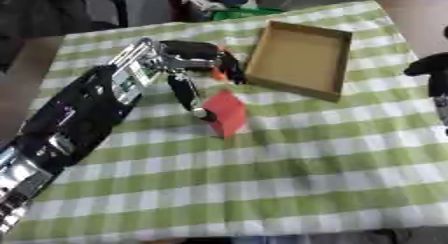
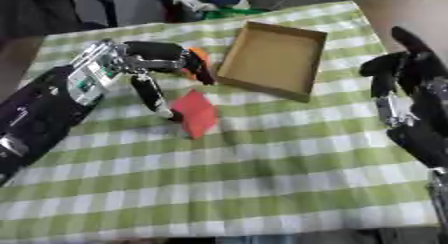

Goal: Pick up objects on the table and place them in the box.

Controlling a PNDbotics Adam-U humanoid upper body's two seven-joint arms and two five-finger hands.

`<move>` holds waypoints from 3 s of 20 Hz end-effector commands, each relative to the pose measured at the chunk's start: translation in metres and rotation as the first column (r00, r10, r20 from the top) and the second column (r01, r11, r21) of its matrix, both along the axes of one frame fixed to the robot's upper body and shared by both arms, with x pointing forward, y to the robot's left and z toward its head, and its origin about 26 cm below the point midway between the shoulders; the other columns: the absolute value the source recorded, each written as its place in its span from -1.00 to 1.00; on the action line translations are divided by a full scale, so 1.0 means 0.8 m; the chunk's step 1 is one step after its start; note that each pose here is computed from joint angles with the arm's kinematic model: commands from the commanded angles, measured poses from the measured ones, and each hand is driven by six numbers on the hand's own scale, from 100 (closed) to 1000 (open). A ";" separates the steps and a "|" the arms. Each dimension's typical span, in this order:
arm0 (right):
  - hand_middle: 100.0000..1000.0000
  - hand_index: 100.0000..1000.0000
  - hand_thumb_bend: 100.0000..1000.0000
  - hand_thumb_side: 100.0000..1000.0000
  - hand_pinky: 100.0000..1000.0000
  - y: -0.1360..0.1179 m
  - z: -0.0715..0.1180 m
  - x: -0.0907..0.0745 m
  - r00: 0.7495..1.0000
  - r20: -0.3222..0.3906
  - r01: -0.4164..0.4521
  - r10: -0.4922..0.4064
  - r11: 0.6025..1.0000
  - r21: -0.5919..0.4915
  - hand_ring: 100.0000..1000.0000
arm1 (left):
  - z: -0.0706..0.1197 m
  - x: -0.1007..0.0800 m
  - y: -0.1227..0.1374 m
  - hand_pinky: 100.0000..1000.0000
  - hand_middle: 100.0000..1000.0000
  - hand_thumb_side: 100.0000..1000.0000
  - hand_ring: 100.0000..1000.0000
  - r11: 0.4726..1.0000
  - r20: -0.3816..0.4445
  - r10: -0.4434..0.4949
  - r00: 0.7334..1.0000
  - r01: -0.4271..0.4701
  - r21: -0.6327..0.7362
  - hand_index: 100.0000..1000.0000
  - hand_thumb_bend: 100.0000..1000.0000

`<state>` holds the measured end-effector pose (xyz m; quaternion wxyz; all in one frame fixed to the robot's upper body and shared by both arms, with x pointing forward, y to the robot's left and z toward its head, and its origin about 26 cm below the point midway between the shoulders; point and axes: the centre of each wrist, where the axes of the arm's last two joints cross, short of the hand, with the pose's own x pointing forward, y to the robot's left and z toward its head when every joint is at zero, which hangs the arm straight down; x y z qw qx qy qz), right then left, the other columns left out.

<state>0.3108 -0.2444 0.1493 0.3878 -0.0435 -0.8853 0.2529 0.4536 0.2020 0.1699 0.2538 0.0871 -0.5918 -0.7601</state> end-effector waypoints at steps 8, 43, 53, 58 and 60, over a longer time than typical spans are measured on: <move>0.21 1.00 -1.00 0.12 0.67 -0.002 0.007 0.000 1.000 0.018 -0.003 0.003 1.000 -0.015 0.34 | 0.003 0.005 0.005 0.35 -0.11 -1.00 0.11 0.898 -0.055 -0.321 0.946 0.322 0.301 0.32 -0.30; 0.21 1.00 -1.00 0.05 0.77 0.001 0.059 -0.015 0.981 0.192 0.003 -0.010 0.999 0.040 0.36 | 0.070 0.047 -0.096 0.40 -0.13 -0.99 0.12 0.996 0.306 0.089 0.948 -0.089 -0.015 0.25 -0.51; 0.21 1.00 -1.00 0.05 0.71 0.008 0.061 -0.014 0.981 0.193 -0.037 0.031 0.999 0.027 0.35 | 0.101 0.045 -0.103 0.36 -0.10 -0.85 0.13 0.948 0.399 0.299 0.867 -0.222 -0.228 0.29 -0.41; 0.21 1.00 -1.00 0.05 0.70 0.014 0.064 -0.013 0.979 0.197 -0.063 0.058 0.998 0.023 0.35 | 0.094 0.045 -0.110 0.32 -0.06 -0.76 0.14 0.900 0.391 0.415 0.822 -0.309 -0.306 0.32 -0.30; 0.21 1.00 -1.00 0.06 0.70 0.016 0.065 -0.013 0.978 0.199 -0.075 0.069 0.997 0.022 0.35 | 0.088 0.045 -0.114 0.31 -0.06 -0.74 0.14 0.885 0.381 0.445 0.810 -0.332 -0.327 0.33 -0.26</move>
